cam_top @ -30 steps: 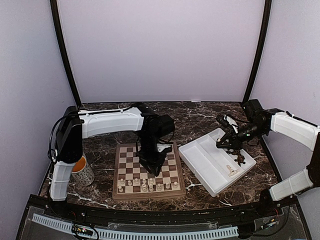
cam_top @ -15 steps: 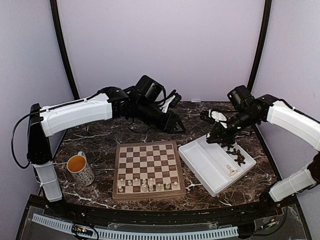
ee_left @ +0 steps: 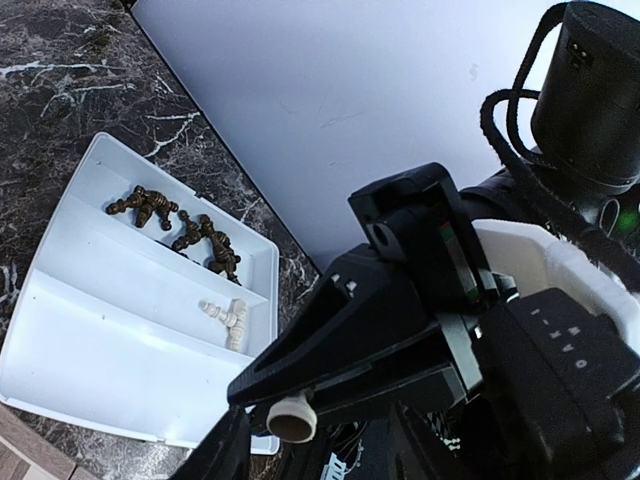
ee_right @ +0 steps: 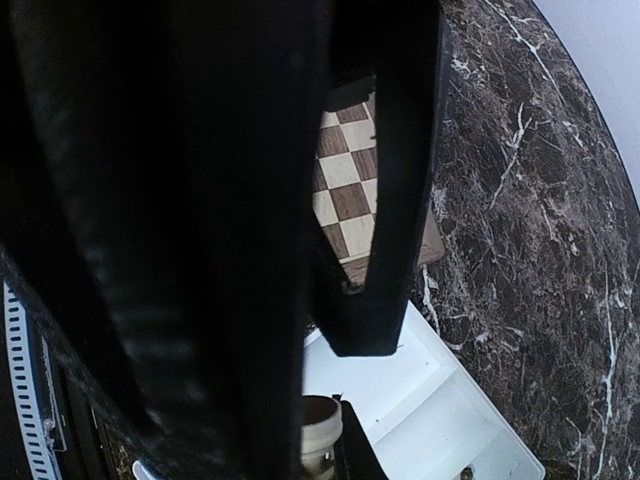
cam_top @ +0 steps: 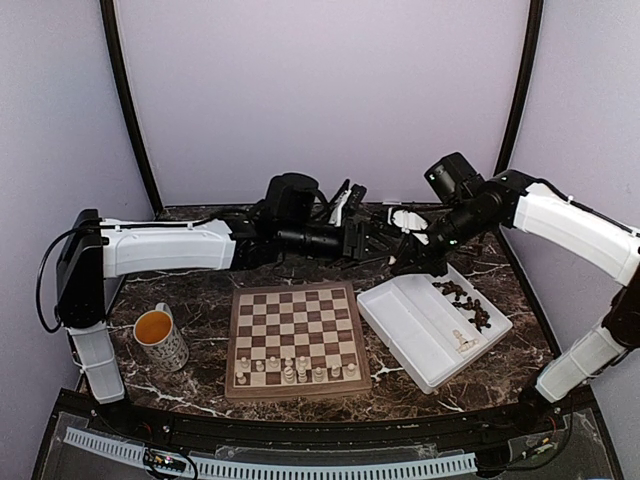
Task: Set up the chess pieces on the board
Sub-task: Pass from the right arm to the left
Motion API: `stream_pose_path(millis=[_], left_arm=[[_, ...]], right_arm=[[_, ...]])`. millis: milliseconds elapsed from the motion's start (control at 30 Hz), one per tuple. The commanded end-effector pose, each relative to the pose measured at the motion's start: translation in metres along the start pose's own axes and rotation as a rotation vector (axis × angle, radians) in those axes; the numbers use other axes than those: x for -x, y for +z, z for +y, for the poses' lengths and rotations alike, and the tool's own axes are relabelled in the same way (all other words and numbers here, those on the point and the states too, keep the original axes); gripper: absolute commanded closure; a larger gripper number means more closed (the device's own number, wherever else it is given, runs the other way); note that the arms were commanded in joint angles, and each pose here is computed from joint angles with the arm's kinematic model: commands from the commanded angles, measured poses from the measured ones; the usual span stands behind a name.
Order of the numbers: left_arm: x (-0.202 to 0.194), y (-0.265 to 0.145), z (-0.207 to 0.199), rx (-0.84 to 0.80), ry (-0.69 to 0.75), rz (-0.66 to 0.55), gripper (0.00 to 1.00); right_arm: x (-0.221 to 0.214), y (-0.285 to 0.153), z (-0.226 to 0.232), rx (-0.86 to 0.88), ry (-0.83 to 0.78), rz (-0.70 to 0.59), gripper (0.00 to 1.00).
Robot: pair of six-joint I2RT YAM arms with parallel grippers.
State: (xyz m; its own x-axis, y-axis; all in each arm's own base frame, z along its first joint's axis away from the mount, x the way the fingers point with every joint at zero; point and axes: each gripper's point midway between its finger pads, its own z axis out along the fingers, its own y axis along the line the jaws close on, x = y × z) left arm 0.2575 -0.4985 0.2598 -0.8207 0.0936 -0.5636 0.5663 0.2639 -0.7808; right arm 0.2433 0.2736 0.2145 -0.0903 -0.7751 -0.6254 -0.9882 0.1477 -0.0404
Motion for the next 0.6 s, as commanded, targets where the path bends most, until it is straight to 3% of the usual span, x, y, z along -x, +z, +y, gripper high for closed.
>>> stream_pose_path(millis=[0,200,567], left_arm=[[0.001,0.003,-0.018,-0.096,-0.003,-0.005,0.53],[-0.003,0.005,-0.009,-0.057,-0.016,0.012,0.55],[-0.010,0.008,-0.006,-0.078,-0.049,0.033,0.79]], right_arm=[[0.008,0.002,-0.001,-0.007,0.007,0.007,0.90],[0.013,0.000,-0.001,-0.010,0.005,-0.005,0.90],[0.017,-0.004,0.000,-0.011,0.010,-0.026,0.90]])
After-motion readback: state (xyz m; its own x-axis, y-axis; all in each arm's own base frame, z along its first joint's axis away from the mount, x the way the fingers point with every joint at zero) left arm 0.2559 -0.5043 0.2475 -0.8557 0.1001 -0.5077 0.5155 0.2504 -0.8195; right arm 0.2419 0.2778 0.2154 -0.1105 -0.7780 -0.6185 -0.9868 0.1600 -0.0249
